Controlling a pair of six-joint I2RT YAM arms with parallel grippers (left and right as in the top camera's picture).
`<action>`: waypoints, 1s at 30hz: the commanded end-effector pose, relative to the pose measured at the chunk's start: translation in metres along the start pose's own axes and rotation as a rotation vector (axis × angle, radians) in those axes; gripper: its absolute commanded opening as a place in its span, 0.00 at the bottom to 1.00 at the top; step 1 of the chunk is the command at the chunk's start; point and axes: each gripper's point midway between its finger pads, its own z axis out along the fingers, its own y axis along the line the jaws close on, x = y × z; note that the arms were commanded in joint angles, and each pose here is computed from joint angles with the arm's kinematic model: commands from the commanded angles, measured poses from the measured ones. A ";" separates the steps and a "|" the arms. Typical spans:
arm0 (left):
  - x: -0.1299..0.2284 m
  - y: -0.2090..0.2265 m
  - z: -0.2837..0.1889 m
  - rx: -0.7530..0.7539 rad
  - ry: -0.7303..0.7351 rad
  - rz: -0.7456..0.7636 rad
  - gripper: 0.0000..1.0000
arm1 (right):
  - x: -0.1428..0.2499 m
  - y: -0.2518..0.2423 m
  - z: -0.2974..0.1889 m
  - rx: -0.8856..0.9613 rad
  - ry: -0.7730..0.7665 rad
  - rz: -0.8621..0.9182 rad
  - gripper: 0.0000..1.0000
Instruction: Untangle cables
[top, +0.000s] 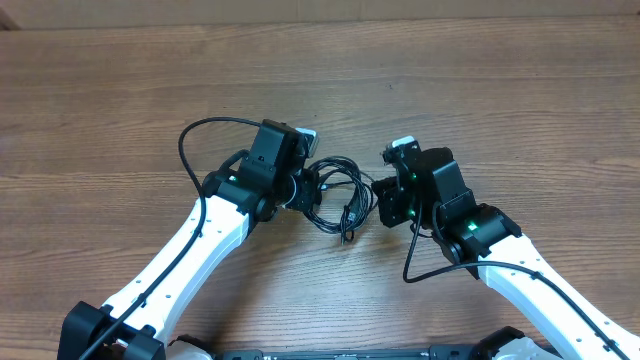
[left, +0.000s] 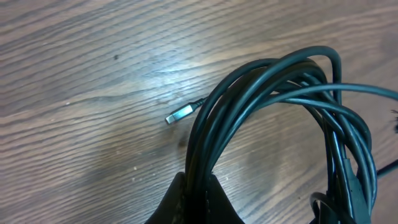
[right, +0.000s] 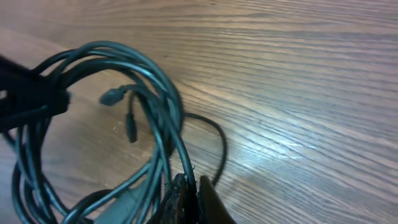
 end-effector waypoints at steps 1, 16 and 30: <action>-0.007 0.009 -0.006 -0.058 -0.034 -0.064 0.04 | -0.018 -0.011 -0.005 0.076 -0.060 0.090 0.04; -0.004 0.017 -0.007 -0.105 -0.030 -0.104 0.04 | -0.019 -0.024 -0.006 0.147 -0.082 0.240 0.59; -0.005 0.015 -0.007 -0.092 -0.029 -0.092 0.04 | -0.015 -0.025 -0.006 0.152 -0.068 0.237 0.85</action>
